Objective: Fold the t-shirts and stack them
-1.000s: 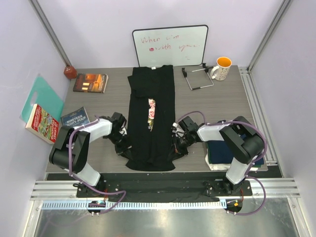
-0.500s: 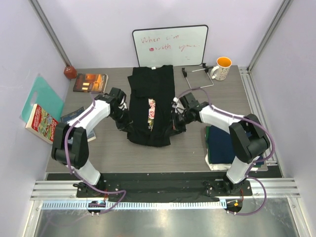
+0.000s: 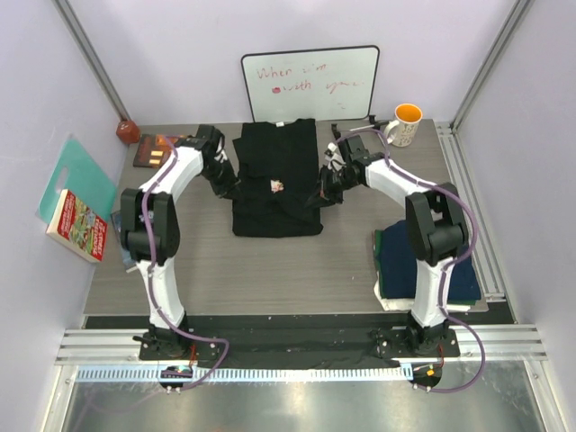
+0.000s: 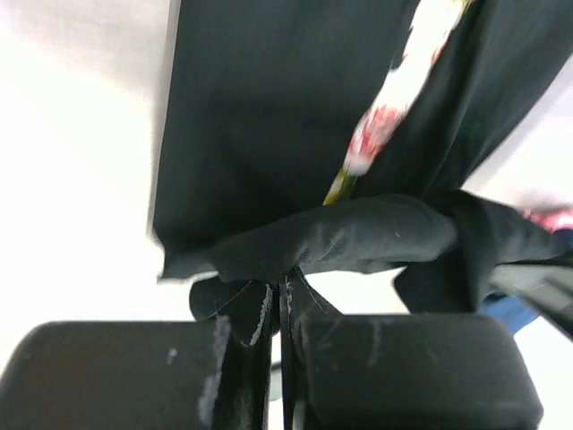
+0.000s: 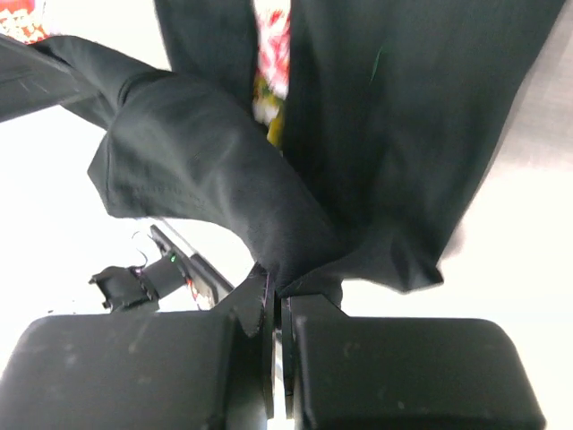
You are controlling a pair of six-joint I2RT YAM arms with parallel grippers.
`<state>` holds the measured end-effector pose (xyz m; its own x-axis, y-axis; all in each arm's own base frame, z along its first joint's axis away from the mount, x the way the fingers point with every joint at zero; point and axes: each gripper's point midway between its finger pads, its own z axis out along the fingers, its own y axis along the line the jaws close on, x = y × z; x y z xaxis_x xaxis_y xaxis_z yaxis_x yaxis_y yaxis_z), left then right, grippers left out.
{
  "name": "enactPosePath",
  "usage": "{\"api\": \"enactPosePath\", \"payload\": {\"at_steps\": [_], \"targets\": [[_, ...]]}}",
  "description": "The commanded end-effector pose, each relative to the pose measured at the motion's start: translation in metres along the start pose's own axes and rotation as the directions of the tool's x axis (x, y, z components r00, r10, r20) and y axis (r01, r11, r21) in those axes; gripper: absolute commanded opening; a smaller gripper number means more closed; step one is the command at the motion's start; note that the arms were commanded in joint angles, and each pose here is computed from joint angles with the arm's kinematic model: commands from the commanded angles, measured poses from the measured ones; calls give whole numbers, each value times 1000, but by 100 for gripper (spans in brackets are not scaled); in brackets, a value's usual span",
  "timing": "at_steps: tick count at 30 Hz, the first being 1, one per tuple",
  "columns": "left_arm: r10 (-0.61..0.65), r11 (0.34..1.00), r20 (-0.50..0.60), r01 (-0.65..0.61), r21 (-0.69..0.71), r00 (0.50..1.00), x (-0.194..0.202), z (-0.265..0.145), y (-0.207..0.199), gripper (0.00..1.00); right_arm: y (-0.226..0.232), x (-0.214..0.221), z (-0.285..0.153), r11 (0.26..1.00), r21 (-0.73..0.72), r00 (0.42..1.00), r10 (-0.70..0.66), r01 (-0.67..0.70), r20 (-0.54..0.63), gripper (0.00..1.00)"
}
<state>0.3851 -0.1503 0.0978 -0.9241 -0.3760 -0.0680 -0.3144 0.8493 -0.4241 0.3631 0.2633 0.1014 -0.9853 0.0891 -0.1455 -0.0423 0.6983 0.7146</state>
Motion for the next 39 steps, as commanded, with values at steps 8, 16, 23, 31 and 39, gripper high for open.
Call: {"api": "enactPosePath", "payload": {"at_steps": [8,16,23,31,39], "targets": [[31,999,92,-34,39,995,-72,21,-29,0,16,-78,9,999,-30,995,-32,35,90,1],[32,998,128,-38,49,991,-95,27,-34,0,3,-101,18,1000,-27,995,14,-11,103,7],[1,999,120,-6,42,993,-108,51,-24,17,-18,-107,40,997,-7,991,75,-75,111,34],[-56,990,141,37,135,989,-125,58,-40,25,2,-133,51,985,-127,980,135,-117,145,43],[-116,965,135,80,248,984,-137,49,-52,1,20,-142,54,948,-265,968,214,-174,133,19]]}}
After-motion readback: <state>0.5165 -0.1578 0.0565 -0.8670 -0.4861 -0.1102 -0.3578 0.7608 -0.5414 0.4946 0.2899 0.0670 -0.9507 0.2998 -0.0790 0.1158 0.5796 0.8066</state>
